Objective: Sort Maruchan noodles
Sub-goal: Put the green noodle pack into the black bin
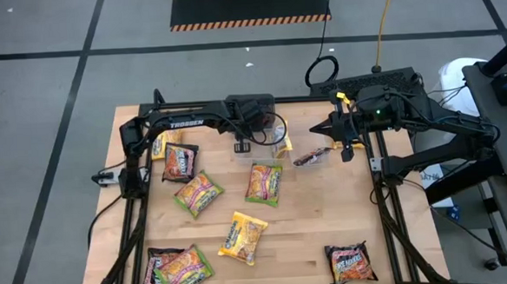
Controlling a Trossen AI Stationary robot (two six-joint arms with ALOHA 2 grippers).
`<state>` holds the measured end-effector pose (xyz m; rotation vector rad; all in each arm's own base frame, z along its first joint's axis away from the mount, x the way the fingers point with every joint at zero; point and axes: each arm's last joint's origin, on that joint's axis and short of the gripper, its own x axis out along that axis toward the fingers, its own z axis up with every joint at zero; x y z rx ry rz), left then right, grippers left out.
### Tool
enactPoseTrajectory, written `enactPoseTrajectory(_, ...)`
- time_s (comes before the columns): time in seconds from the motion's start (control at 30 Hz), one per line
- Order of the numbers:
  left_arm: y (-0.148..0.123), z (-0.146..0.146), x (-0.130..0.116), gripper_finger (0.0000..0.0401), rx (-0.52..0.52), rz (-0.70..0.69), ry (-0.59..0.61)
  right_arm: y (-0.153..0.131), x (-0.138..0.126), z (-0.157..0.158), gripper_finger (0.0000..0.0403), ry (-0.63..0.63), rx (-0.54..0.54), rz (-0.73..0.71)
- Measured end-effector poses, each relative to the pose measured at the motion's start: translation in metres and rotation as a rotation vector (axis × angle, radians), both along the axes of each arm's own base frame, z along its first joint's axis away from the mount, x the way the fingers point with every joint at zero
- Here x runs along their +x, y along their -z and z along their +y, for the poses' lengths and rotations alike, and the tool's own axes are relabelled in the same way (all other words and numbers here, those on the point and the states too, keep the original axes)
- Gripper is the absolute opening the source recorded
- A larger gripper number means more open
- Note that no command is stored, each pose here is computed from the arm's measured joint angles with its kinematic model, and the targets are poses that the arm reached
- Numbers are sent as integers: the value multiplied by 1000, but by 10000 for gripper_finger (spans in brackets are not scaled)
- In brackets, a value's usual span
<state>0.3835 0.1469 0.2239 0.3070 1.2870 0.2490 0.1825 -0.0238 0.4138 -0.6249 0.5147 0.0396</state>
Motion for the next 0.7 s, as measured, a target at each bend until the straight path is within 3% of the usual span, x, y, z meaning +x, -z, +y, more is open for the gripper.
enactPoseTrajectory(0.23,-1,3,-1,65,99,41,-13,0,0,0,0,-3,-5,1)
enactPoseTrajectory(0.53,0,2,-1,65,23,15,11,0,0,0,0,-4,-7,1)
enactPoseTrajectory(0.7,0,3,-1,65,50,31,26,0,0,0,0,-4,-7,1)
